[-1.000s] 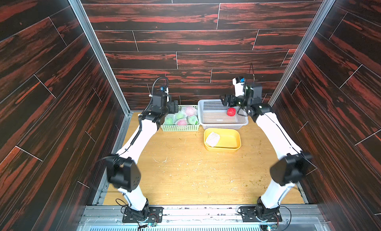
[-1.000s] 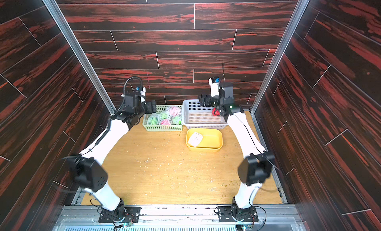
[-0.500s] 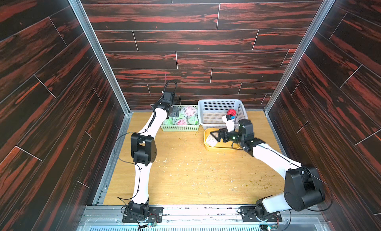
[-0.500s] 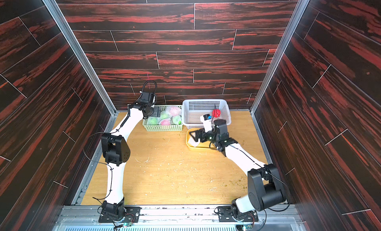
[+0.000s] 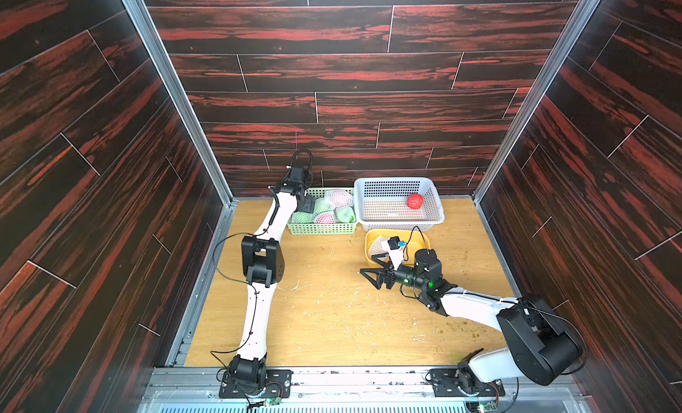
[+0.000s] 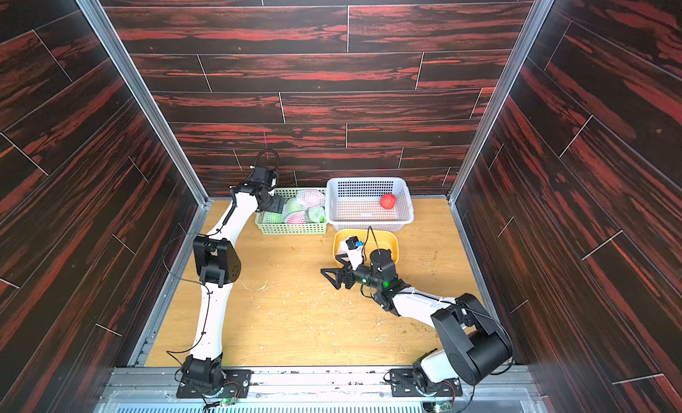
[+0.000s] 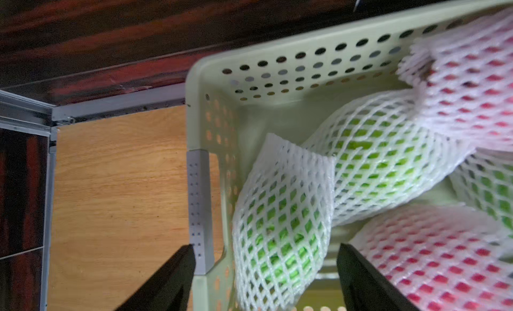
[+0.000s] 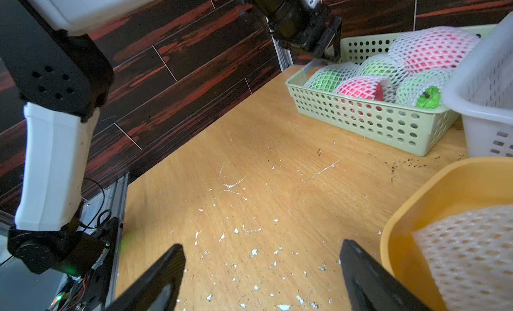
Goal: Remove foam nets from apples
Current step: Pick up the apple from the basket.
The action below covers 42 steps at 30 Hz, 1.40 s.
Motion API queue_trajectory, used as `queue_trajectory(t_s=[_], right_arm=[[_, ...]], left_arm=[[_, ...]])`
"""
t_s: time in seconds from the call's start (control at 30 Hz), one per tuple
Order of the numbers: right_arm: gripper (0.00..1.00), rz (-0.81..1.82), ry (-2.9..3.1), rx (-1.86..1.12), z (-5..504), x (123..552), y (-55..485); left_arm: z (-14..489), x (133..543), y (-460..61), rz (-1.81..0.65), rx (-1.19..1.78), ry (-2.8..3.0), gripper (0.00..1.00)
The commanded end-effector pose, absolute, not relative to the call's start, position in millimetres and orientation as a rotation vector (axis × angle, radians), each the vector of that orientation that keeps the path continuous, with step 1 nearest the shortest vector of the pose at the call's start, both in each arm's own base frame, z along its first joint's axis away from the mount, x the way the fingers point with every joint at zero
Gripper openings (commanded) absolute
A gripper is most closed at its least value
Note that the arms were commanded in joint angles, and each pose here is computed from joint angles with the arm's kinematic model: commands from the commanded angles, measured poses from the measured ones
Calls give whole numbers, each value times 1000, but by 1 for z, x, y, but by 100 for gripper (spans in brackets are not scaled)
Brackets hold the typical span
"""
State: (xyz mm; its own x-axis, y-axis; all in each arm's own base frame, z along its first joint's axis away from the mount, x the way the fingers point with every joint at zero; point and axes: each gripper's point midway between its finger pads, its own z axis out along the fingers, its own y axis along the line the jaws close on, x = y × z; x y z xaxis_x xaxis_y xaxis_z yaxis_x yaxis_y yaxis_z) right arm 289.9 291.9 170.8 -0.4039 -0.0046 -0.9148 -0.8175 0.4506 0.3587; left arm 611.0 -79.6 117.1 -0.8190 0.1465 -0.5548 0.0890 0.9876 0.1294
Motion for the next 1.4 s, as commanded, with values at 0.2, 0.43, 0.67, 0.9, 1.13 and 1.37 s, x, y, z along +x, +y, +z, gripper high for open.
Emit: queue_trajectory(t_s=[0.2,0.43,0.67,0.9,1.13,1.37], right_arm=[[91,1048,1671,-707,192,295,295],[90,1036,1698,-702,188,296,294],[90,1038,1702,-696,189,296,294],[90,1036,1705,-695,188,296,293],[89,1040,1708,-693,188,296,293],[89,1036,1715,-689,187,297,293]], left_arm=[[108,610,-77,168,200,2561,80],[91,609,-76,172,198,2598,85],[78,610,-78,154,192,2613,89],[62,612,-83,119,186,2626,88],[60,613,-82,126,183,2624,86],[50,614,-82,130,183,2633,92]])
